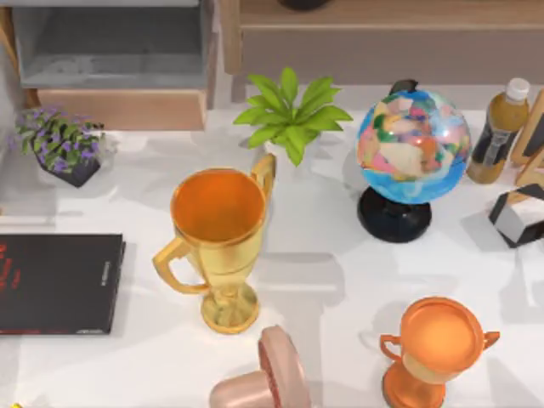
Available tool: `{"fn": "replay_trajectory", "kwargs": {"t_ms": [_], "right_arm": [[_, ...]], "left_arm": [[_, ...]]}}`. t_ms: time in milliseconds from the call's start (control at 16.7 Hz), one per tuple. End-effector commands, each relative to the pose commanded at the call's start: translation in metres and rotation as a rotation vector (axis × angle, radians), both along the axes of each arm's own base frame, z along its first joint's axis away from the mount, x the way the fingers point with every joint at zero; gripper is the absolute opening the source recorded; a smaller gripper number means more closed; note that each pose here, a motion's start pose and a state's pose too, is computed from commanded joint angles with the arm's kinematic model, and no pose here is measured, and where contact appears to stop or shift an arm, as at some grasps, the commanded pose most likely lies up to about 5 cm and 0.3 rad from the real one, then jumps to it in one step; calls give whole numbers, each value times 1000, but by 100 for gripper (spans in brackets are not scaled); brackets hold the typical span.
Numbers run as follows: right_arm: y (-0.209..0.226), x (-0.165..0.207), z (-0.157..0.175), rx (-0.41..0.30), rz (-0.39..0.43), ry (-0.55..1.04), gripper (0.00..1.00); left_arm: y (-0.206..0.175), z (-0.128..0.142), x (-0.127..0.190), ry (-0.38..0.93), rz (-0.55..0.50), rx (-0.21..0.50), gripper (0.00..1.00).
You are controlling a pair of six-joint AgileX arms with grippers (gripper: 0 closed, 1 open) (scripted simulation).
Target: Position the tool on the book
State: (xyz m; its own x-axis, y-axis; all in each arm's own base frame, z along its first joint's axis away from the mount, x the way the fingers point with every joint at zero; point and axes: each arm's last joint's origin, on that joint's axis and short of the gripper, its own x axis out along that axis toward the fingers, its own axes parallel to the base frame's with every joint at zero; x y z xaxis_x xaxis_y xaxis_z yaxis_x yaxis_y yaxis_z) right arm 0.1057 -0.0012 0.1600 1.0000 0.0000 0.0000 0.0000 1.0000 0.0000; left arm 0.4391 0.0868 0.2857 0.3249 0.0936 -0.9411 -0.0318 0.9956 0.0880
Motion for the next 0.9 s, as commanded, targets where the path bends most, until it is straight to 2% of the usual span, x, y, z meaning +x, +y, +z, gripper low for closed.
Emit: {"fn": "replay_trajectory", "kwargs": {"t_ms": [180,420,660,900], "right_arm": [[0,0,0,0,0,0,100],[0,0,0,0,0,0,100],[0,0,0,0,0,0,100],[0,0,0,0,0,0,100]], "left_arm": [[-36,14,-24,-12,-123,33,0],[-70,9,-59,14,-232,56,0],[-87,-20,-92,80,-254,41,0],[-95,-63,-118,170,-201,-6,0]]}}
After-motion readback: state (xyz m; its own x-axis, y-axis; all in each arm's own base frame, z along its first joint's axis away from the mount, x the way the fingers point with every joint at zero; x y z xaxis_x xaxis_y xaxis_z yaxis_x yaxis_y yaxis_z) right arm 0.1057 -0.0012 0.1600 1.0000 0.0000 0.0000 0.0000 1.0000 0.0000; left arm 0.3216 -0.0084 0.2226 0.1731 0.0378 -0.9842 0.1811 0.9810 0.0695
